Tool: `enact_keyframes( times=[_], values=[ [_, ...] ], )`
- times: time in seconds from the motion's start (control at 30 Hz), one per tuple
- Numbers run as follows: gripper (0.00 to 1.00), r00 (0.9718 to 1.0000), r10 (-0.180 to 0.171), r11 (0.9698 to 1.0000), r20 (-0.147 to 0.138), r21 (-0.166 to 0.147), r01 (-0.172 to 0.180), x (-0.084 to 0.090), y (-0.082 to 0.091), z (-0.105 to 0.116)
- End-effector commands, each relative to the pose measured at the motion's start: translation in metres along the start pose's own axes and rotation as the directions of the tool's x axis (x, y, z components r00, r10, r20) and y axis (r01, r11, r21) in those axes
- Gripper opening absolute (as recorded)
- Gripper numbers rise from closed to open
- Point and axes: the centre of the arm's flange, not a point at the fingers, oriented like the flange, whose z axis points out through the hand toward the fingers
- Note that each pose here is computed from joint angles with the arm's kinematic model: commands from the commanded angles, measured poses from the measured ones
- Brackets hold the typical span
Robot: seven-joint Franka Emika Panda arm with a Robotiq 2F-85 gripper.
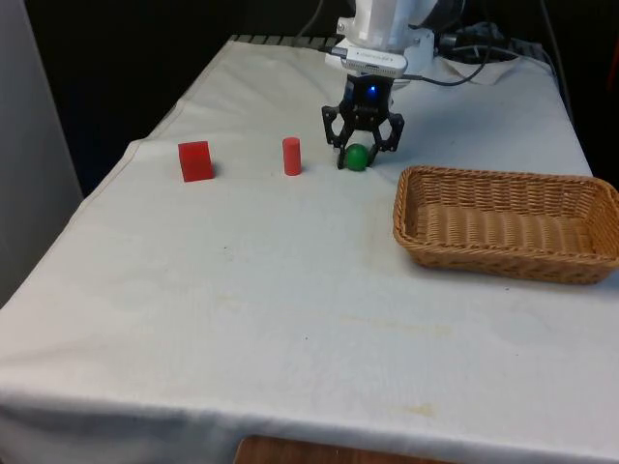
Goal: Pick up the object to the left of the cylinder and place it into the basket.
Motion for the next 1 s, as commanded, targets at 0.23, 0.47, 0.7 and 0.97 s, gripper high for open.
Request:
enact_keyframes(
  times=[0.23,0.47,0.7,0.97],
  values=[
    [0.00,1.0000,0.000,1.0000,0.000,0.000,0.000,0.000,0.000,0.000],
    [0.00,0.9997,0.017,0.9998,-0.014,0.009,-0.017,0.004,0.006,-0.013],
    [0.00,0.9990,0.032,0.9992,-0.030,0.026,-0.032,0.010,0.012,-0.029],
    [0.00,0.9977,0.048,0.9977,-0.047,0.050,-0.046,0.022,0.014,-0.049]
  ],
)
